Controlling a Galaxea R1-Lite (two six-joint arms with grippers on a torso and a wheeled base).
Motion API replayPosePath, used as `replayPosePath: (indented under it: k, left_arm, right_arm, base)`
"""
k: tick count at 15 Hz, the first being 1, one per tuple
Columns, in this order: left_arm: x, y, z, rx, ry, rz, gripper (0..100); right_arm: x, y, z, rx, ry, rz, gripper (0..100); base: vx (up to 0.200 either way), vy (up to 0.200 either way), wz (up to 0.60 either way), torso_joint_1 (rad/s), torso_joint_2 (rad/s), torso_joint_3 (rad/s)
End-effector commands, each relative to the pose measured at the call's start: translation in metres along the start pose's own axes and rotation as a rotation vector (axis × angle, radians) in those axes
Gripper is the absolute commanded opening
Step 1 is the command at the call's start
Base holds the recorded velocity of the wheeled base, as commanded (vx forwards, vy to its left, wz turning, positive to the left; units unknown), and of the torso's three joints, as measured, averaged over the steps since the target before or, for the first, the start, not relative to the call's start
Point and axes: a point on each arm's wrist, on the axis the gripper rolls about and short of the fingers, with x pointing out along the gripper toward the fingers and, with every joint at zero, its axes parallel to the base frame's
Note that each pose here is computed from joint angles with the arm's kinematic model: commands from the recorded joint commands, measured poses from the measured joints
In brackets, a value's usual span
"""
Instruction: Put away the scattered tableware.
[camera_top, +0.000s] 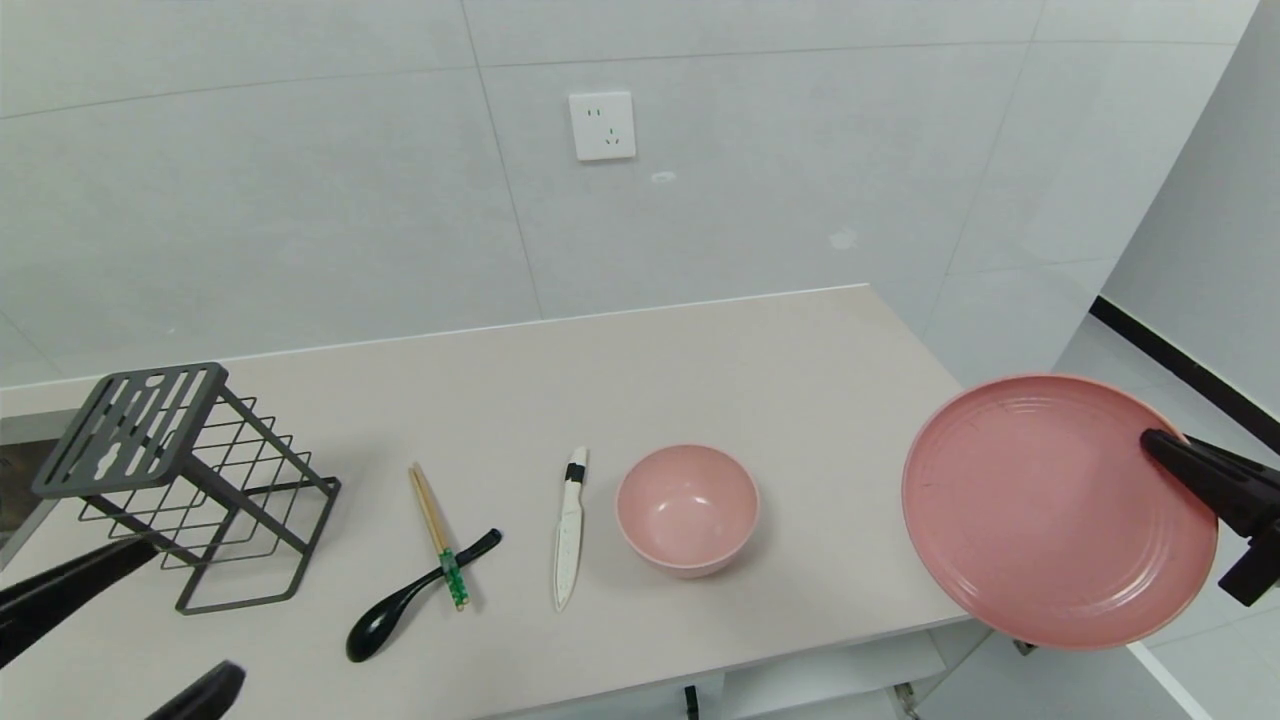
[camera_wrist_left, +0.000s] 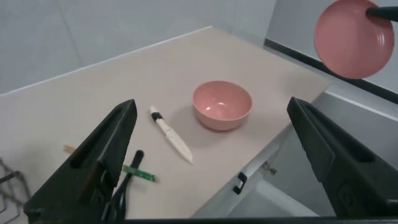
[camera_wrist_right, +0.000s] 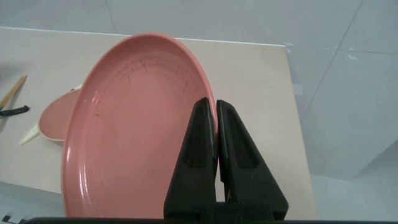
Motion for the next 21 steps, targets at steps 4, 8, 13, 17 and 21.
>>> replayPosePath:
  k: [4, 8, 13, 17, 21]
  left_arm:
    - [0.048, 0.018, -0.022, -0.105, 0.199, -0.064, 100]
    - [0.07, 0.026, -0.031, -0.143, 0.289, -0.074, 100]
    - [0.122, 0.025, -0.031, -0.151, 0.349, -0.176, 100]
    - [0.154, 0.022, -0.044, -0.12, 0.421, -0.212, 100]
    - [0.179, 0.023, -0.054, -0.075, 0.459, -0.185, 100]
  right_arm:
    - [-0.001, 0.0, 0.001, -0.003, -0.007, 0.001, 0]
    - [-0.001, 0.0, 0.0, -0.001, -0.003, 0.001, 0]
    - [-0.002, 0.001, 0.001, -0.003, -0.01, 0.002, 0]
    - [-0.003, 0.001, 0.001, -0.004, -0.007, 0.006, 0]
    - [-0.002, 0.002, -0.001, -0.002, -0.002, 0.009, 0]
  base:
    - [0.0, 0.0, 0.0, 0.0, 0.0, 0.0]
    - [0.0, 0.0, 0.0, 0.0, 0.0, 0.0]
    - [0.0, 0.0, 0.0, 0.0, 0.0, 0.0]
    - [0.0, 0.0, 0.0, 0.0, 0.0, 0.0]
    - [0.0, 0.0, 0.0, 0.0, 0.0, 0.0]
